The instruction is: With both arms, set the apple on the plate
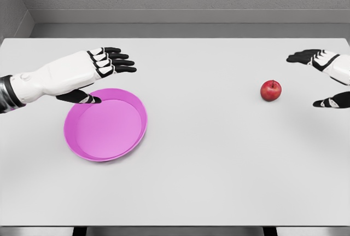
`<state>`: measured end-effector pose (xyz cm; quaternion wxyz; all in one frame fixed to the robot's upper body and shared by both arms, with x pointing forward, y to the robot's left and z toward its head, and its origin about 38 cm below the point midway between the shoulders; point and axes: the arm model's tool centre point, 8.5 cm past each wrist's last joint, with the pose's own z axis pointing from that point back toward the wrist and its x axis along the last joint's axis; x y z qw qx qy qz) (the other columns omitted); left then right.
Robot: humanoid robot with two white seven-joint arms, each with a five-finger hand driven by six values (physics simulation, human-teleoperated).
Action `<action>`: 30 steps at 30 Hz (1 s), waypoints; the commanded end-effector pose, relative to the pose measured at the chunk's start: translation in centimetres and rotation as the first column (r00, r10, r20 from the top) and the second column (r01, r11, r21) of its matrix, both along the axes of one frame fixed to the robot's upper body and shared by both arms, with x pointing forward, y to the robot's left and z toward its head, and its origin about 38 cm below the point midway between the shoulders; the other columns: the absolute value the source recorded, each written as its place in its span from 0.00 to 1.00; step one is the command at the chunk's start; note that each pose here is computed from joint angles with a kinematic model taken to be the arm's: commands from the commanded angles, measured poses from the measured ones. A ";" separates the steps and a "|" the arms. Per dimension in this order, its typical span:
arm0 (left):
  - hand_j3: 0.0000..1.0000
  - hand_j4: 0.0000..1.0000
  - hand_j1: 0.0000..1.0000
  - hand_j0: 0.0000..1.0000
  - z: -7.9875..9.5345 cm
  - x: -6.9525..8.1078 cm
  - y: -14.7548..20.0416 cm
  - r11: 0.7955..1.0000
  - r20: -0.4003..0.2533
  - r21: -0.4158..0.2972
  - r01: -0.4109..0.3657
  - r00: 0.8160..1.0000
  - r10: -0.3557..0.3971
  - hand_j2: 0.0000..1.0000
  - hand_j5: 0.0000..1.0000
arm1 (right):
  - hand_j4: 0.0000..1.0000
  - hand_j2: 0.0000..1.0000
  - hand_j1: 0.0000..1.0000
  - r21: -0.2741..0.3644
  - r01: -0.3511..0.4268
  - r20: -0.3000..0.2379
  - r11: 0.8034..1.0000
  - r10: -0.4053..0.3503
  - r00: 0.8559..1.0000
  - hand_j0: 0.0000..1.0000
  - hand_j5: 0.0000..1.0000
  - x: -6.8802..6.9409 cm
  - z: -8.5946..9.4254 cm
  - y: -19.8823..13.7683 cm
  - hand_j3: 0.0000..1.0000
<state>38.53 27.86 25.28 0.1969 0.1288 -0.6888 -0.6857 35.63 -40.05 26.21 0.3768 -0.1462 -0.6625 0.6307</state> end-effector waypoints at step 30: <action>1.00 1.00 1.00 1.00 -0.1 0.0 0.1 1.000 -0.011 0.009 -0.002 1.000 0.003 1.00 1.00 | 1.00 1.00 1.00 0.018 -0.037 -0.288 0.999 0.041 0.957 1.00 1.00 5.3 -6.5 1.3 1.00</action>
